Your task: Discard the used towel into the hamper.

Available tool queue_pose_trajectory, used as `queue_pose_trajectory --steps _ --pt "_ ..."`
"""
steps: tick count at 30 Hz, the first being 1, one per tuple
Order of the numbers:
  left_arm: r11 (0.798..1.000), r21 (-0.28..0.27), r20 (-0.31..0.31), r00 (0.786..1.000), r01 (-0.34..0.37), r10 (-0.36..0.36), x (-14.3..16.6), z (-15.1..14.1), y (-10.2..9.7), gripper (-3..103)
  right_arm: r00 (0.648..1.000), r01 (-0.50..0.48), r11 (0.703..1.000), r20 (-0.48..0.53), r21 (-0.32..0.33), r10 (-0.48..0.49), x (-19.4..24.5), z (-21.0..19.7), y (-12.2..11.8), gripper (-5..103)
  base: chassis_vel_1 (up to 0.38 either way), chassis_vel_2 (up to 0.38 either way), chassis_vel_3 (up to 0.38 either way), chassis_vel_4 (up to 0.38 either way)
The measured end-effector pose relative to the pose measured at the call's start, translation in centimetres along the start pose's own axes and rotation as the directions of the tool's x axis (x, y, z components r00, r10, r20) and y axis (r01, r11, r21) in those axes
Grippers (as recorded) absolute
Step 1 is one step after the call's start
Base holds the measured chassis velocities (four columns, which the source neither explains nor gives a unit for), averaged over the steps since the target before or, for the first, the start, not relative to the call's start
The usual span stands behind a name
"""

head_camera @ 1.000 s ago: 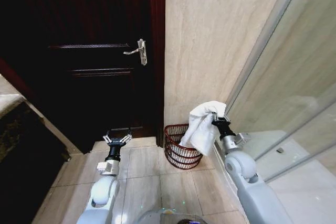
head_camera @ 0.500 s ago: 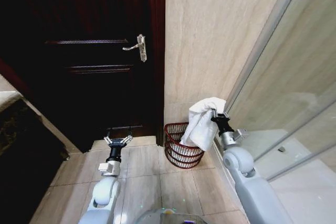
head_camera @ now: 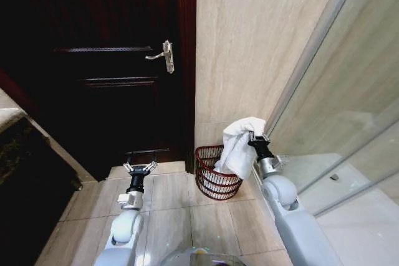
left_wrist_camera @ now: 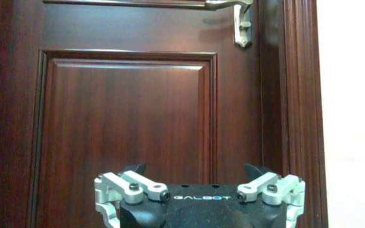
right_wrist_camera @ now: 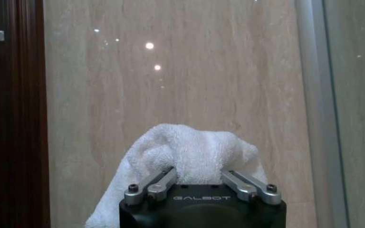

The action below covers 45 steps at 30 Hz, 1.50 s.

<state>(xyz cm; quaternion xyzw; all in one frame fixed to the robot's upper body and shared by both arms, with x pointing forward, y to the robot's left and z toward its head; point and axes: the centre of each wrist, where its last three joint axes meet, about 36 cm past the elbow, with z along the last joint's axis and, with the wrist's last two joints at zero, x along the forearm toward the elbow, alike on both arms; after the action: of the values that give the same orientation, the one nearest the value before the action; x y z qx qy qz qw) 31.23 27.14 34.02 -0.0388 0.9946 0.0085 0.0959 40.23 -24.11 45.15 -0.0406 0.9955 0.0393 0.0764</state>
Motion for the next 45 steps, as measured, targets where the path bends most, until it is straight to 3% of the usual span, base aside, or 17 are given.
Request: queue_pose_trajectory --steps 22,30,45 --pt "1.0 0.002 0.015 1.0 0.015 -0.015 0.3 -0.3 0.5 100 1.0 0.026 1.0 -0.002 -0.005 -0.026 -1.4 0.9 1.5 12 0.0 0.0 0.0 0.0" --pt "1.0 0.013 0.023 1.0 0.018 -0.018 0.1 -0.3 0.1 100 1.0 0.015 1.0 -0.016 0.025 -0.015 -1.2 1.6 1.3 12 0.0 0.0 0.0 0.0" --pt "1.0 0.008 0.014 1.0 0.017 -0.017 0.1 -0.1 0.4 100 1.0 0.006 1.0 -0.002 0.015 -0.006 -1.7 1.7 1.5 12 0.0 0.0 0.0 0.0"
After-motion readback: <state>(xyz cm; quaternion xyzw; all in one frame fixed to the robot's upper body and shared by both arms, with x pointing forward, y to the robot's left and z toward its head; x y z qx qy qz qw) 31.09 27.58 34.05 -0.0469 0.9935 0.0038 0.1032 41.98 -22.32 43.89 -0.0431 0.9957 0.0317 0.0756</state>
